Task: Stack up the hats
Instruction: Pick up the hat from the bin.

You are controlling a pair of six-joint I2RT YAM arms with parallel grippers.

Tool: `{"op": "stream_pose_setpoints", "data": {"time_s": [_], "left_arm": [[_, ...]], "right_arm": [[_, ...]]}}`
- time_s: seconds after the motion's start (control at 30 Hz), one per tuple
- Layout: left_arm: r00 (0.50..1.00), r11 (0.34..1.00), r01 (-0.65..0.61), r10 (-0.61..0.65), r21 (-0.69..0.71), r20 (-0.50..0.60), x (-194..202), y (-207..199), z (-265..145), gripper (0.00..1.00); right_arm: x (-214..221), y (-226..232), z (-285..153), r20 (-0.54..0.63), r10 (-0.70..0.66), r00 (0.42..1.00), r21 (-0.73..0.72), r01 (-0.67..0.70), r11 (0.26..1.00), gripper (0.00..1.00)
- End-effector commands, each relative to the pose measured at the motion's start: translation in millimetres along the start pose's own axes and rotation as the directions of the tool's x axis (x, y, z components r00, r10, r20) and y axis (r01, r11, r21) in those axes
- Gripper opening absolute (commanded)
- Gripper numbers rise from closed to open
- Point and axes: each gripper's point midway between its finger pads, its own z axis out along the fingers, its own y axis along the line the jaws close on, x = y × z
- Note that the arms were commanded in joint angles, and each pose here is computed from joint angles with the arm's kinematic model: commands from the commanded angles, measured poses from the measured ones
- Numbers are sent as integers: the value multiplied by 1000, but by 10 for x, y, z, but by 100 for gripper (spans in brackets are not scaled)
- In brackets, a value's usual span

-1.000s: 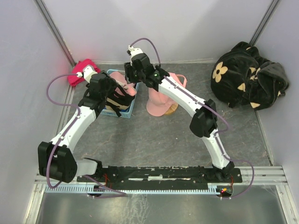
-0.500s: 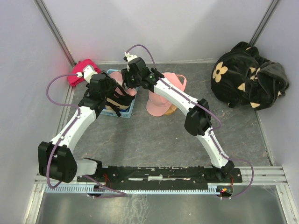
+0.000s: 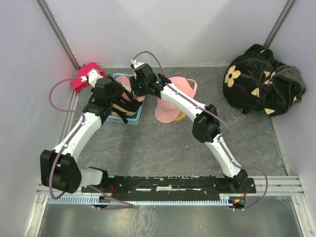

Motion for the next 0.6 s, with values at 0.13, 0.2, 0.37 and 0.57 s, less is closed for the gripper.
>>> {"op": "stream_pose_setpoints", "data": {"time_s": [0.13, 0.2, 0.37, 0.57], "left_arm": [[998, 999, 39, -40, 31, 43, -124, -81, 8, 74], [999, 999, 38, -39, 31, 39, -102, -75, 12, 74], [999, 999, 36, -36, 32, 30, -71, -72, 37, 73], [999, 999, 33, -34, 31, 30, -62, -70, 43, 73]], "right_arm": [[-302, 70, -146, 79, -5, 997, -22, 6, 1000, 27], [-392, 91, -205, 113, -6, 994, -28, 10, 1000, 24], [-658, 134, -401, 190, -29, 981, -27, 35, 999, 23], [-1026, 229, -732, 327, -39, 944, -45, 56, 997, 23]]}}
